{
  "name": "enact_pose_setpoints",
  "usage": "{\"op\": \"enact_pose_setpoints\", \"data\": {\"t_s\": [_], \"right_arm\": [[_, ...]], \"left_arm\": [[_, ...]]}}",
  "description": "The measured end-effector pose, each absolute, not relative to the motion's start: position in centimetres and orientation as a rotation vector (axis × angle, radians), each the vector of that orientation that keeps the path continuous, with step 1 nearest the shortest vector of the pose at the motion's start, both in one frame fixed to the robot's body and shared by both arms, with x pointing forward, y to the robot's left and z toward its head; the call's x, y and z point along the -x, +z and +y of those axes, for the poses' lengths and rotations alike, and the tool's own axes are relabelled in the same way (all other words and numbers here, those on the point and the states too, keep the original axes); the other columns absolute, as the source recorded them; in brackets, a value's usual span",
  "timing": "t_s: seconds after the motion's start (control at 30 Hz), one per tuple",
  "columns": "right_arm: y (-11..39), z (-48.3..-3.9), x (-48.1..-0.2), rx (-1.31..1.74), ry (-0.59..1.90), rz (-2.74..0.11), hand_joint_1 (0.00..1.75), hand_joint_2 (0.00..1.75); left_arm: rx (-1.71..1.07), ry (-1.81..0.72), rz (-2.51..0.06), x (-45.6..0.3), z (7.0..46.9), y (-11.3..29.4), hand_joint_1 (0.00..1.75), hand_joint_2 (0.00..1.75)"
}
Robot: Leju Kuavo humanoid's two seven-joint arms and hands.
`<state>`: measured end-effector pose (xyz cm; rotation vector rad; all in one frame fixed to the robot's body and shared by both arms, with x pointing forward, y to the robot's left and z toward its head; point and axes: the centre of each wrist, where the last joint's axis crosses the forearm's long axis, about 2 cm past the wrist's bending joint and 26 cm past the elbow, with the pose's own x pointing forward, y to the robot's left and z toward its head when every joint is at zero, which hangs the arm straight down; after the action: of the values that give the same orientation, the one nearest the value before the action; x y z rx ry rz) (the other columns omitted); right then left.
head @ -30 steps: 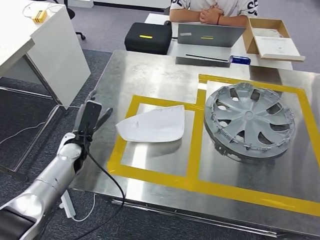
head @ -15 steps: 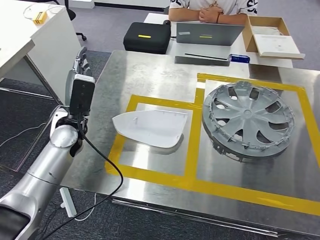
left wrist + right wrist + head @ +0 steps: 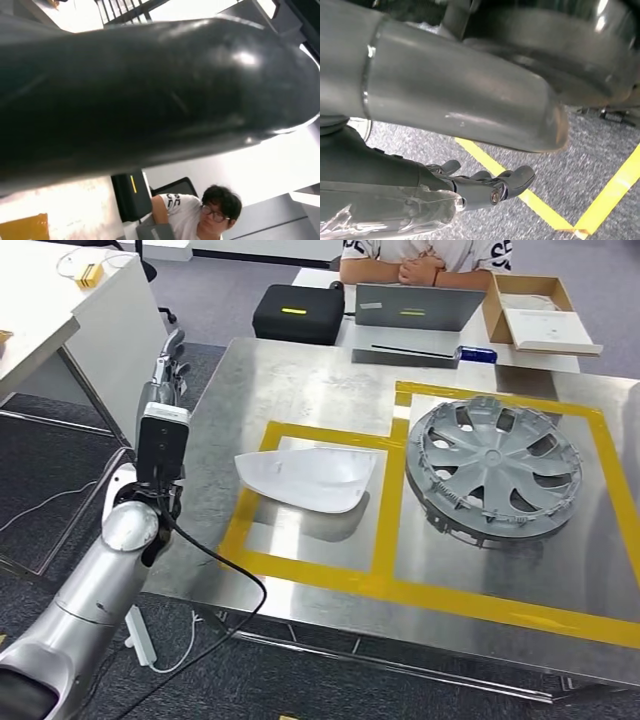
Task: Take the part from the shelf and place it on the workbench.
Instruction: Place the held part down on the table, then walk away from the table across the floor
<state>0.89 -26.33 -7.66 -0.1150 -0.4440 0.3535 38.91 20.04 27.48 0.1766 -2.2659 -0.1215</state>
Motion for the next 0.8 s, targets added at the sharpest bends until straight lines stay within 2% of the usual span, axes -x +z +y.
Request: {"op": "enact_pose_setpoints", "data": {"t_s": [0.8], "right_arm": [[-7.6,-26.3,-1.5,0.11,0.355,-0.455,0.0,0.0]], "left_arm": [[-0.182,-0.179,-2.278,-38.0,18.8,26.5,0.0,0.0]]}}
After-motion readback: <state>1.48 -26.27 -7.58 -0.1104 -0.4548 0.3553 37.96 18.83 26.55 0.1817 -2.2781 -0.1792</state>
